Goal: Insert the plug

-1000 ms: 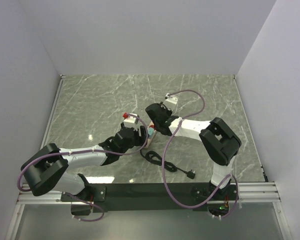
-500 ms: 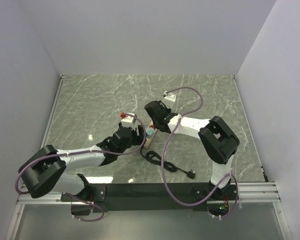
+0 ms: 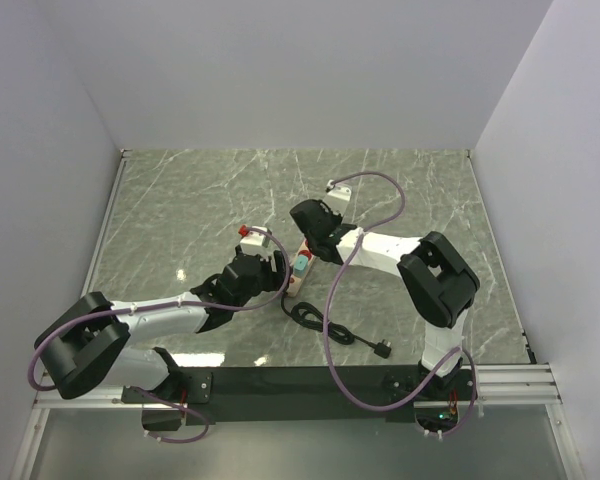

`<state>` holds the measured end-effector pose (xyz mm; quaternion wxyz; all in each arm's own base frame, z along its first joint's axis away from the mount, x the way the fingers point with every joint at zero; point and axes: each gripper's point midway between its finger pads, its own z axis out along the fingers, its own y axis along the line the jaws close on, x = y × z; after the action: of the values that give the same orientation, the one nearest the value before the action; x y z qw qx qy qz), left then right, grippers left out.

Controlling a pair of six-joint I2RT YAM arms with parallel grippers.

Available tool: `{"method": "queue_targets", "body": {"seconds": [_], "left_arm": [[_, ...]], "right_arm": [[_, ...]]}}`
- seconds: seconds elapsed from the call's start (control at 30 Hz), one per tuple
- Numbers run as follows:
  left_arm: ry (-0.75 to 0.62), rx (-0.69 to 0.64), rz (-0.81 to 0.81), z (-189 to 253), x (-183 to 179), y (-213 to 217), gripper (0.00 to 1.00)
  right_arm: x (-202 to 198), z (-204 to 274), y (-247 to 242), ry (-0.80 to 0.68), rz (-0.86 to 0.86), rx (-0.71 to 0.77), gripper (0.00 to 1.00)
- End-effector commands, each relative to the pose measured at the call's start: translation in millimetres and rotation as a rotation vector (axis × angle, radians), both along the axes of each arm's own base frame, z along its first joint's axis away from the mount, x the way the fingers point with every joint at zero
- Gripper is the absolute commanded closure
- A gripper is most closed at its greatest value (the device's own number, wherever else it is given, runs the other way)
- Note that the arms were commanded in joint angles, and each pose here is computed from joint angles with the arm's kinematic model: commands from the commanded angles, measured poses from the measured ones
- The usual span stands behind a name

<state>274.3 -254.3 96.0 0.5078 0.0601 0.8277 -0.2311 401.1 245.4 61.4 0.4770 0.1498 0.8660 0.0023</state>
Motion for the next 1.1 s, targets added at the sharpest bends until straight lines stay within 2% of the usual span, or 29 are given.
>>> {"method": "queue_targets", "body": {"seconds": [0.0,0.07,0.1,0.17,0.2,0.3,0.4,0.57,0.6,0.67,0.83,1.07], "left_arm": [[-0.039,-0.048,-0.003,16,2,-2,0.25],[-0.036,-0.045,-0.001,16,3,-2,0.25],[-0.036,-0.045,0.000,16,4,-2,0.25],[-0.030,-0.039,0.002,15,4,-2,0.25],[-0.029,-0.033,0.005,14,4,-2,0.25],[-0.027,-0.031,0.008,14,4,-1,0.25],[-0.029,-0.034,0.013,16,5,-1,0.25],[-0.030,-0.037,0.020,18,6,1,0.25],[-0.029,-0.036,0.022,17,6,1,0.25],[-0.027,-0.031,0.024,16,6,1,0.25],[-0.023,-0.032,0.022,15,7,0,0.25],[-0.024,-0.026,0.030,14,8,1,0.25]], "right_arm": [[-90,-116,-2,0.479,0.205,-0.051,1.00],[-90,-111,-2,0.471,0.210,-0.058,1.00],[-88,-105,-1,0.459,0.214,-0.055,0.88],[-86,-100,-2,0.448,0.217,-0.065,0.75],[-84,-95,-2,0.437,0.219,-0.065,0.66],[-79,-85,-2,0.409,0.222,-0.069,0.53],[-72,-76,-1,0.378,0.229,-0.071,0.45],[-65,-60,1,0.333,0.241,-0.068,0.38],[-64,-54,2,0.319,0.242,-0.066,0.24],[-64,-48,-1,0.305,0.240,-0.070,0.19],[-66,-23,-10,0.250,0.229,-0.057,0.17],[-90,4,-31,0.199,0.234,-0.029,0.16]]}}
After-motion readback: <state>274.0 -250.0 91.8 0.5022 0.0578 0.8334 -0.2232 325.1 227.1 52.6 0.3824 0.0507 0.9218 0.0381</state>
